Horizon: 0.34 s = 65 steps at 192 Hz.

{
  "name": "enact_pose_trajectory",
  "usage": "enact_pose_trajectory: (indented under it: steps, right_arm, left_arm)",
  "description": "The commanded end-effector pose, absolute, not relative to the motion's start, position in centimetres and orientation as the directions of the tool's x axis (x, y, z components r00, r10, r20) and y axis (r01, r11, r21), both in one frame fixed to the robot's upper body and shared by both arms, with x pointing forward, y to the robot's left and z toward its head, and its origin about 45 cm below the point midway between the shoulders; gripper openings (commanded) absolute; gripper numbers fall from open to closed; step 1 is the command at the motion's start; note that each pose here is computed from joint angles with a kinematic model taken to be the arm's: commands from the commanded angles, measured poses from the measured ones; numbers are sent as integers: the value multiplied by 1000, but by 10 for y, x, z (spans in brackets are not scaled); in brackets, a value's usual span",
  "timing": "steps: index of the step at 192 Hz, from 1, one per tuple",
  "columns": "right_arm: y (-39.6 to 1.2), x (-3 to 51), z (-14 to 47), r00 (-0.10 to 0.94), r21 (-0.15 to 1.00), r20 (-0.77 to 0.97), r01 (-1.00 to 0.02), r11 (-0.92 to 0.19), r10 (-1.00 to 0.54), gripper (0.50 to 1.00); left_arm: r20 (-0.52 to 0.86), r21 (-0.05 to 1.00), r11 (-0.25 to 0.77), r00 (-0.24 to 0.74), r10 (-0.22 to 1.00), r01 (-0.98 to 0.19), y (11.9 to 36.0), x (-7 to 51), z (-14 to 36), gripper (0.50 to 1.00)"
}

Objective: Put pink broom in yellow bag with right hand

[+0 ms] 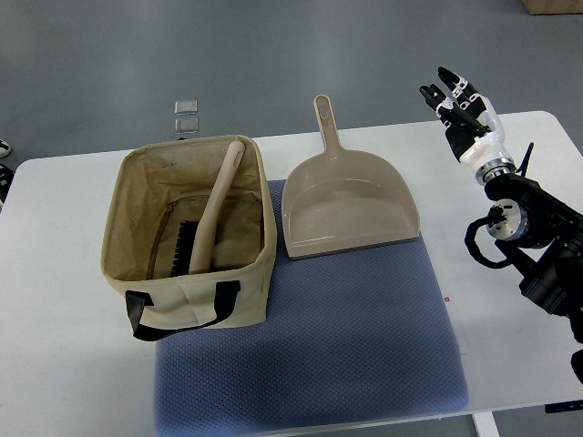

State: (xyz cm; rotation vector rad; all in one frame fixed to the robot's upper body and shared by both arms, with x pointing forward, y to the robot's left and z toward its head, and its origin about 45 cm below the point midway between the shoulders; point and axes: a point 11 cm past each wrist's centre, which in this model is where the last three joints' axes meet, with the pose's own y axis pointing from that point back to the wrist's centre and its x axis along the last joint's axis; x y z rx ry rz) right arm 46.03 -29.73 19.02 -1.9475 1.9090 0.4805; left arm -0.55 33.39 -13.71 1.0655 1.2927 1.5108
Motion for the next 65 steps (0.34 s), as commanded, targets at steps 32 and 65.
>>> enact_pose_trajectory:
  steps: [32, 65]
  right_arm:
    - [-313, 457, 179, -29, 8, -463, -1000, 29, -886, 930]
    - [-318, 457, 178, -38, 3, -459, -999, 41, -888, 930]
  left_arm:
    - [73, 992, -96, -269, 960, -76, 334, -6, -137, 1000]
    - [73, 992, -96, -269, 960, -76, 334, -6, -137, 1000]
